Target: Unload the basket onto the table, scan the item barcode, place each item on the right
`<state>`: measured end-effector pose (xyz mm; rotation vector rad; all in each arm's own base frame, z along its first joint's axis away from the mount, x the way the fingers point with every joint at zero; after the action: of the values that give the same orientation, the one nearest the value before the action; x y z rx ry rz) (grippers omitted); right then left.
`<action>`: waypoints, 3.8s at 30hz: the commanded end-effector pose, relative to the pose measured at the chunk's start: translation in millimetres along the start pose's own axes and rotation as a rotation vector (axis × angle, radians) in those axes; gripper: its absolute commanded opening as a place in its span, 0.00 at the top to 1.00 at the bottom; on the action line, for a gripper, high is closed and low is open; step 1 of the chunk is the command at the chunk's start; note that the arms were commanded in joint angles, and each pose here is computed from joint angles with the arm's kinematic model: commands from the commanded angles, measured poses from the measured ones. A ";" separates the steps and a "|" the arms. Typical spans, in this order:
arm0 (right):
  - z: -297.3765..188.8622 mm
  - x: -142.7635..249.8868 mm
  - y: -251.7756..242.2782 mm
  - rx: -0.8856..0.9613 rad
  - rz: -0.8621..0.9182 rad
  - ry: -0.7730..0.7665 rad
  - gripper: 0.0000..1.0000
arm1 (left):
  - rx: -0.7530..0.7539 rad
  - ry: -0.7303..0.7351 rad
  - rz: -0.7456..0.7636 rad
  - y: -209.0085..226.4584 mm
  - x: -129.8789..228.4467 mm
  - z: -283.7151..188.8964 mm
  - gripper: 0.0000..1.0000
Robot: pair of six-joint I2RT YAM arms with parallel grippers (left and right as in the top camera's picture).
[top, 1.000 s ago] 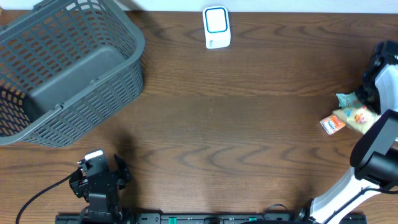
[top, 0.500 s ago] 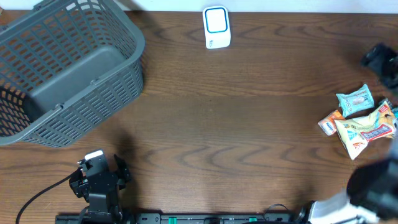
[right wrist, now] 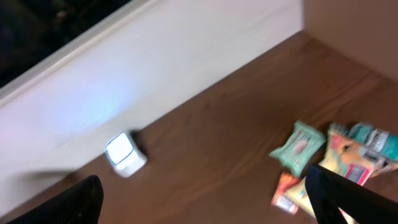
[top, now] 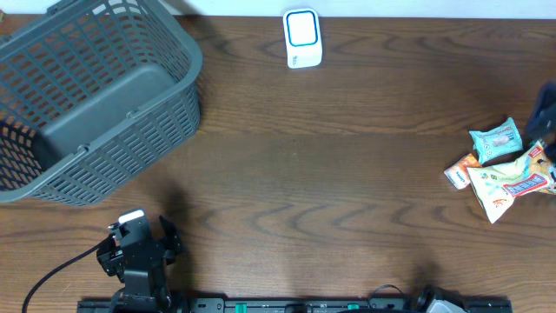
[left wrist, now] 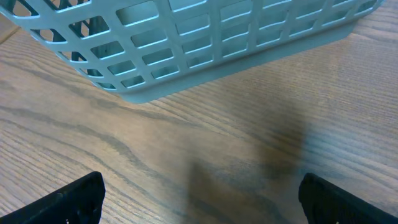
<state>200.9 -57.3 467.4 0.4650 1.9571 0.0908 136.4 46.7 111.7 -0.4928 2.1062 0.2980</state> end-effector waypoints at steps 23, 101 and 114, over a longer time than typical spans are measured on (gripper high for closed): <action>-26.0 99.7 -0.9 -0.015 0.060 0.469 0.01 | -0.020 0.045 0.020 3.2 13.0 3.2 0.00; 22.1 231.6 38.7 -0.658 -0.838 -0.514 0.01 | -0.020 0.045 0.020 3.2 13.0 3.2 0.00; 88.3 276.1 27.8 -0.614 -0.675 -0.474 0.01 | -0.020 0.045 0.020 3.2 13.1 3.3 0.00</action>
<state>182.1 65.8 207.8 -0.6880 1.3656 0.1138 136.4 46.7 111.7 -0.4930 2.1062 0.2978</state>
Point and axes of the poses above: each gripper's point midway between its finger pads, its own z axis out along the fingers, its own y axis along the line the jaws close on, x = y × z, the point moved 4 cm from there along -z, back along the fingers, and after that the axes turned 8 degrees about -z, right-handed, at the moved point
